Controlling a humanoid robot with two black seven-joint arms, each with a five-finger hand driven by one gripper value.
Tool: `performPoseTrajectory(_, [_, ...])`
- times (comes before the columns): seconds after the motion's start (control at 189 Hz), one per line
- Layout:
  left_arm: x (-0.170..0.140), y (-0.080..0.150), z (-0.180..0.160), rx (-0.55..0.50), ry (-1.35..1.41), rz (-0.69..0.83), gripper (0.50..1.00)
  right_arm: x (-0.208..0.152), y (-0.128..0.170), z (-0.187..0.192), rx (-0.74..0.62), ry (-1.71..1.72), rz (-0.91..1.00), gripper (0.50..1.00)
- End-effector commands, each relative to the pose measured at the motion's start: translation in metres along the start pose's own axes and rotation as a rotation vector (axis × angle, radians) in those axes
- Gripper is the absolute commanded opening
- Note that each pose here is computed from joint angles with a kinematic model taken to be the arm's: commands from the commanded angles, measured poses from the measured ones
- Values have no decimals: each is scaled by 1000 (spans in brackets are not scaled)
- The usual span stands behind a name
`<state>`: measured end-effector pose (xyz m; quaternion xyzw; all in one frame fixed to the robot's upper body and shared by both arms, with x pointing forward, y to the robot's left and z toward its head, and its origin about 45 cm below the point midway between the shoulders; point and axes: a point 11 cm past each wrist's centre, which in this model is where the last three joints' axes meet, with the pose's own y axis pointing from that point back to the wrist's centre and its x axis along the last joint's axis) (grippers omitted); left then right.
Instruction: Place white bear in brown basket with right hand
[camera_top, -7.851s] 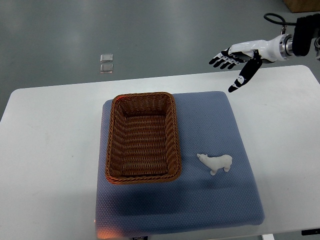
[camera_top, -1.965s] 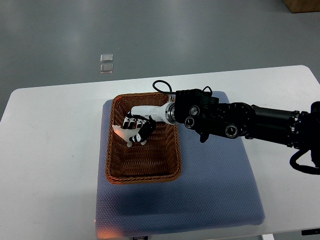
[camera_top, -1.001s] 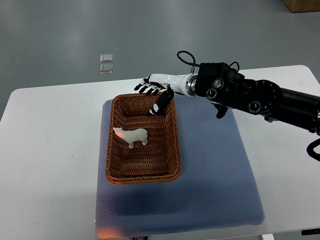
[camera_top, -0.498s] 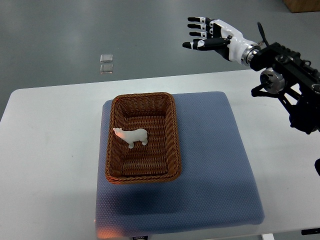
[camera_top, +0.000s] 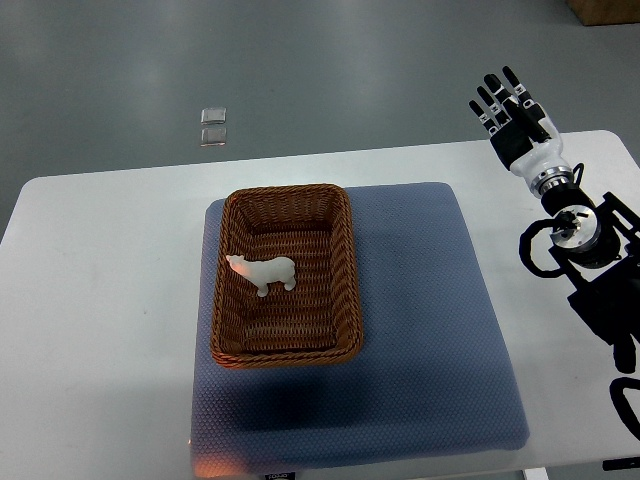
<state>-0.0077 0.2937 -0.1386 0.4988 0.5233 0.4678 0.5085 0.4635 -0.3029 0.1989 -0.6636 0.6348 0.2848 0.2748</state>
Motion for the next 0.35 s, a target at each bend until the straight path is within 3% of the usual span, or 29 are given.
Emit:
performPoseTrajectory(0.0, [1,0,-1,1,1,2,1000,-2,1,5,0,-26,-25,924])
performPoseTrajectory(0.35, [-1,0,0,0,-2,-3,1000,-5,1,8,-5,-31,-36,924])
